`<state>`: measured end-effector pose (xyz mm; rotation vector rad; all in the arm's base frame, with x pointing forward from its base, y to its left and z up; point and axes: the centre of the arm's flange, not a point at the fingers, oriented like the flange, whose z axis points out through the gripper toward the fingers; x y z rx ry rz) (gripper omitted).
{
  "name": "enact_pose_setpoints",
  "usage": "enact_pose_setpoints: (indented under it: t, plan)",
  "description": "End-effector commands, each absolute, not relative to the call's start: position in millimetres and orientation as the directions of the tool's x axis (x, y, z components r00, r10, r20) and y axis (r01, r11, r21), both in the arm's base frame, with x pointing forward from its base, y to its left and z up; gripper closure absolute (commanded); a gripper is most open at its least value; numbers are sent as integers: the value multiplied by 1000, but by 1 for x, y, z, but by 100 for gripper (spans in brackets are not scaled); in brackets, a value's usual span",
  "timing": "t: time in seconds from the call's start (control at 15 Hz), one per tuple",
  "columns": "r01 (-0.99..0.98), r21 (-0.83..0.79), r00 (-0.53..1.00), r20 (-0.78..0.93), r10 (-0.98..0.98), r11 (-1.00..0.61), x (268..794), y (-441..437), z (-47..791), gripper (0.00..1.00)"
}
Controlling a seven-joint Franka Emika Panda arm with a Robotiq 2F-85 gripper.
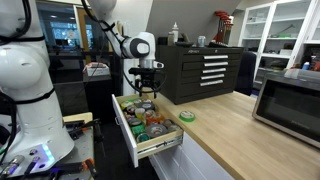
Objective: Take the black tape from the drawer and put it on the counter top
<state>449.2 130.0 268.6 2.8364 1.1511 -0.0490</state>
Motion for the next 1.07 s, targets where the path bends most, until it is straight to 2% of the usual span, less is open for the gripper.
enact_pose_setpoints:
  t: [0.0,0.33,1.0]
  plan:
    - [663,69,748,-1,664,-746,455,145,252,0]
    - [640,84,763,53,645,-764,457,189,214,0]
    - [694,67,715,50,697,-717,454,251,158,0]
